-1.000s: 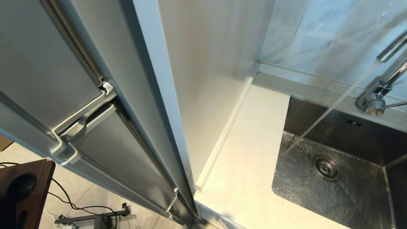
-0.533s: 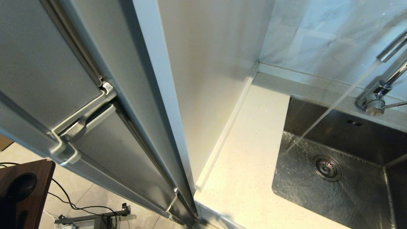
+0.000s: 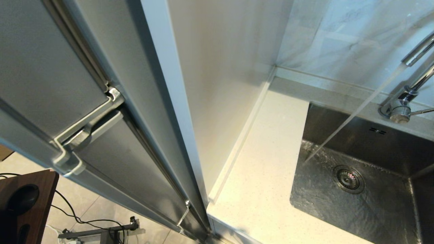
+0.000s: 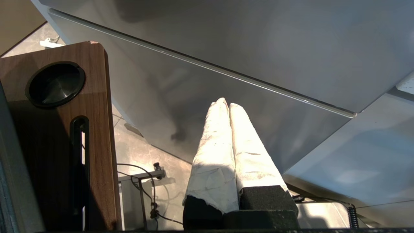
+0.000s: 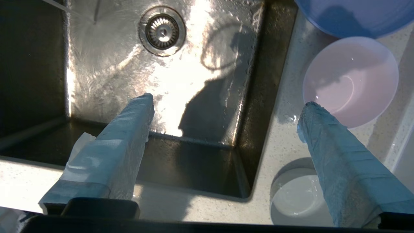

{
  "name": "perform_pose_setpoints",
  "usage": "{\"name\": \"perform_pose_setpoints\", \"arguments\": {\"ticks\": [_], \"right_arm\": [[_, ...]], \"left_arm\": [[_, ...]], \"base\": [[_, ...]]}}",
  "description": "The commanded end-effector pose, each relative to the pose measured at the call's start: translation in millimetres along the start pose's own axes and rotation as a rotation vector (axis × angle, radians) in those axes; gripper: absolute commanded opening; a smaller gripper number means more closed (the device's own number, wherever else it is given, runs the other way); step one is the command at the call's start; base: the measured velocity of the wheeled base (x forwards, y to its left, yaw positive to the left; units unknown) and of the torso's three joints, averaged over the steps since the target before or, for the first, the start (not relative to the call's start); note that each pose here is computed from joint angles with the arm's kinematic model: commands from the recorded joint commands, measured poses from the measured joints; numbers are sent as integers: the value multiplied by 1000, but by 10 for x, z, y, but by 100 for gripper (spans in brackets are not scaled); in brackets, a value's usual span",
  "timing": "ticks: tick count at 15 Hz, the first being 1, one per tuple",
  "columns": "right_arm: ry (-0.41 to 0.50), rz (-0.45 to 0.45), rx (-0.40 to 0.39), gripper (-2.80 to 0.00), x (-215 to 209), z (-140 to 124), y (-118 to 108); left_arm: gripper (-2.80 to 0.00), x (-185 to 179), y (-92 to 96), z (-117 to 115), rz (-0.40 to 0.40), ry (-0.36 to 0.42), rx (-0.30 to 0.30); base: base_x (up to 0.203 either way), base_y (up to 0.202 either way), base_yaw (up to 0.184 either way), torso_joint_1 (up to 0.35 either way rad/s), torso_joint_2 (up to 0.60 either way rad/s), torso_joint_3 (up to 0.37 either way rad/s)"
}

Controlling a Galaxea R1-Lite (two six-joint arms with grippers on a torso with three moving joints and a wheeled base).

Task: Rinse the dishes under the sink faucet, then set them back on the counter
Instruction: Place the bowl on the table

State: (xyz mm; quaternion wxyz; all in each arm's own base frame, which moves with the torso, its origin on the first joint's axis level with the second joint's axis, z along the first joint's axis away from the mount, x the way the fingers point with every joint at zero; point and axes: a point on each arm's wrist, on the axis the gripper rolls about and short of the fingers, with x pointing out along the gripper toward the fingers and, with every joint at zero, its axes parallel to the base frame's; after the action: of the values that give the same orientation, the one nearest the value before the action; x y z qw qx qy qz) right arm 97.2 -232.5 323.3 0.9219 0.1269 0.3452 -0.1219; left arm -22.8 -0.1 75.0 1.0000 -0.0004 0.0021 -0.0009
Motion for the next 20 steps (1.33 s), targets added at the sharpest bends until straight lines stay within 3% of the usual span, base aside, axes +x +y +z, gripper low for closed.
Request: {"name": "perform_pose_setpoints", "arguments": {"ticks": [1,11,20], "right_arm": [[-18,5,-5,0,-44,12,60],[-115,-42,26,0,-54,158,62],[-117,-38,20,0,-59,164,101]], "left_arm": [[-280,0,0,0,0,0,-1],[-280,0,0,0,0,0,1],[-280,0,0,0,0,0,-1]], "base": [[0,0,0,0,0,0],[0,0,0,0,0,0],[0,0,0,0,0,0]]}}
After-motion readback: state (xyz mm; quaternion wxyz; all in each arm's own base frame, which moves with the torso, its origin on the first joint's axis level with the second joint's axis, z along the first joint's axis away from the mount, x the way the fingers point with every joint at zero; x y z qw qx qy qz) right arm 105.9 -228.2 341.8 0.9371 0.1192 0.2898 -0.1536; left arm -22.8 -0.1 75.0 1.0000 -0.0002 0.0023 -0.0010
